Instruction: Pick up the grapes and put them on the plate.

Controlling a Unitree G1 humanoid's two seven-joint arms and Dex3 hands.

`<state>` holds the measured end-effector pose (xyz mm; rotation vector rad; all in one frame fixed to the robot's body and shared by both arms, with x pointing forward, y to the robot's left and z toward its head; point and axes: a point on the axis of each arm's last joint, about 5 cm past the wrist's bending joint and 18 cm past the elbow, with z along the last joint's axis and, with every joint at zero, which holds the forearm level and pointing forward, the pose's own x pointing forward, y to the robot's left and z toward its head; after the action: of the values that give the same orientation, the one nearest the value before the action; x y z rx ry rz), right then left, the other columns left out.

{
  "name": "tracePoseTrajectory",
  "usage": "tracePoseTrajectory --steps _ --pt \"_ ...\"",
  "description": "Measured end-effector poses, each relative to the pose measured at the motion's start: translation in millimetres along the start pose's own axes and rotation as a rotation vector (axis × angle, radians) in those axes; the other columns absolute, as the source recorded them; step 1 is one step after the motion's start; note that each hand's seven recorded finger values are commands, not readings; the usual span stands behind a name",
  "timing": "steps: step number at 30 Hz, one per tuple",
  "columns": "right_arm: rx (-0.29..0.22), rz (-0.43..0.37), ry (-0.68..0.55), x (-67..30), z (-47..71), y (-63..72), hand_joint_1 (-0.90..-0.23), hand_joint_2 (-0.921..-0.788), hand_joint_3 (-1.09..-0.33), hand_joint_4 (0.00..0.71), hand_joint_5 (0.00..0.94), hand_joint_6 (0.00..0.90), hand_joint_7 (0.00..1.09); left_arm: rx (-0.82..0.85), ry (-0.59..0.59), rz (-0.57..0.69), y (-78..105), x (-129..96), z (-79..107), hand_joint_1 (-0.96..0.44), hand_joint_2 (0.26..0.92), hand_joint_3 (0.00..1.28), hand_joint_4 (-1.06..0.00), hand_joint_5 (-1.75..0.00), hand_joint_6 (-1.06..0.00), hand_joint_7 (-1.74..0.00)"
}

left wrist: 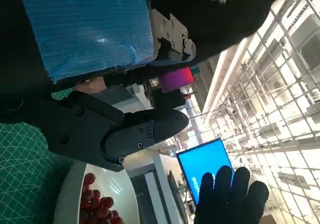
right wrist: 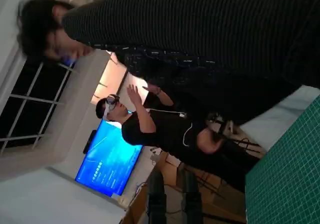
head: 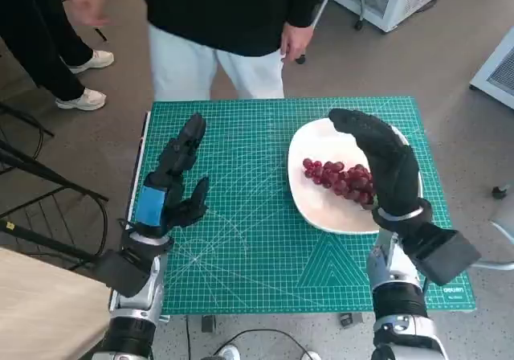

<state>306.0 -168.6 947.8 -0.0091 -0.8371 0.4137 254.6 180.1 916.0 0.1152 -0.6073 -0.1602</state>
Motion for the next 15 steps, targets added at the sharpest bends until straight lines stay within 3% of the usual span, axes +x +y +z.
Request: tracePoseTrajectory --steps 15 --pt "-0.024 0.002 0.0 -1.0 1.8 -4.6 -0.591 -0.921 -0.653 0.217 0.002 0.02 0.35 -0.003 0.009 -0.008 -1.4 0.9 -0.4 -0.63 0.921 0.6 -0.2 0.0 -0.27 -0.01"
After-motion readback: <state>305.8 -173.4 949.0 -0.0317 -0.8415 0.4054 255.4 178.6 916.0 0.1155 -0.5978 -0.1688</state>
